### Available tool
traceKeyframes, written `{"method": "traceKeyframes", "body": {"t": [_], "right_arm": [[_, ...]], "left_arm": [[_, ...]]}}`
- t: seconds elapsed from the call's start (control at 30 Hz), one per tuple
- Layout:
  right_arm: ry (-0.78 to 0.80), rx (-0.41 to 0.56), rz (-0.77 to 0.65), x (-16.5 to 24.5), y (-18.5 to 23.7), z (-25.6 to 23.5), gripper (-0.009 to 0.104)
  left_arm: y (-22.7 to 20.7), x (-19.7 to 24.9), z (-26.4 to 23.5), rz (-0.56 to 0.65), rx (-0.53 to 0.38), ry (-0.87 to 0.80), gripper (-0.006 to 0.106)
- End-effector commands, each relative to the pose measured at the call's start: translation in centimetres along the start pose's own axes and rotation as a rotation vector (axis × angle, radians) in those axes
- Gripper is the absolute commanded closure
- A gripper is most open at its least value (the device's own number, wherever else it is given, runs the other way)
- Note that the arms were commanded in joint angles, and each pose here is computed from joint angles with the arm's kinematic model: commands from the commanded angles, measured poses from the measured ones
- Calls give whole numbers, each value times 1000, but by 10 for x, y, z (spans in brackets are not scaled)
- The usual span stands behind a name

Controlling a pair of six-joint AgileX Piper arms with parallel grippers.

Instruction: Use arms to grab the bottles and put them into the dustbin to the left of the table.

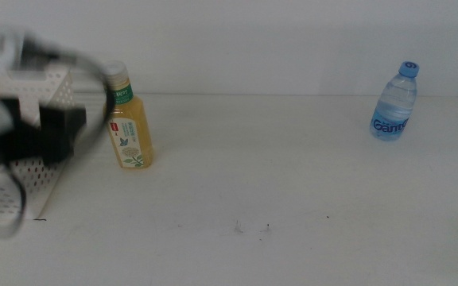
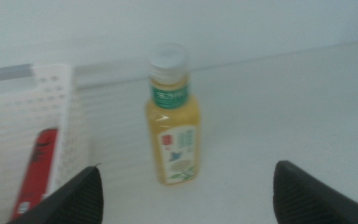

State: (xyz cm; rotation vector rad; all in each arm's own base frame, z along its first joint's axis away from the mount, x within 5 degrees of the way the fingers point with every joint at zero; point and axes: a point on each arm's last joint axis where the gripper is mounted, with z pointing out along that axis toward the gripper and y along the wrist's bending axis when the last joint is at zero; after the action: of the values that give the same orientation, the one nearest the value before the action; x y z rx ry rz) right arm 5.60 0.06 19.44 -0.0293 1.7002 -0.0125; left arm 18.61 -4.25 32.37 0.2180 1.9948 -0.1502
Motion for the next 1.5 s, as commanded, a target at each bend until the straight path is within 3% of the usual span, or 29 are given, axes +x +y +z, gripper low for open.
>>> {"method": "traceKeyframes", "body": {"t": [0.0, 0.17, 0.3, 0.5, 0.63, 0.87, 1.47], "right_arm": [[-14, 9, -15, 0, -1, 0, 23], [-14, 9, -15, 0, -1, 0, 23], [-14, 9, -15, 0, -1, 0, 23], [-14, 9, -15, 0, -1, 0, 23], [-14, 9, -15, 0, -1, 0, 23], [-14, 9, -15, 0, -1, 0, 23], [-14, 9, -15, 0, -1, 0, 23]], "left_arm": [[-5, 27, -4, -41, 29, -108, 7], [-3, 90, -13, -75, 39, -352, 7], [-2, 139, -16, -103, 42, -364, 7], [-2, 144, -15, -112, 50, -334, 7], [-5, 143, -15, -53, 70, -342, 7], [-3, 146, -4, 11, 29, -305, 7], [-3, 149, 101, -28, 2, -201, 7]]}}
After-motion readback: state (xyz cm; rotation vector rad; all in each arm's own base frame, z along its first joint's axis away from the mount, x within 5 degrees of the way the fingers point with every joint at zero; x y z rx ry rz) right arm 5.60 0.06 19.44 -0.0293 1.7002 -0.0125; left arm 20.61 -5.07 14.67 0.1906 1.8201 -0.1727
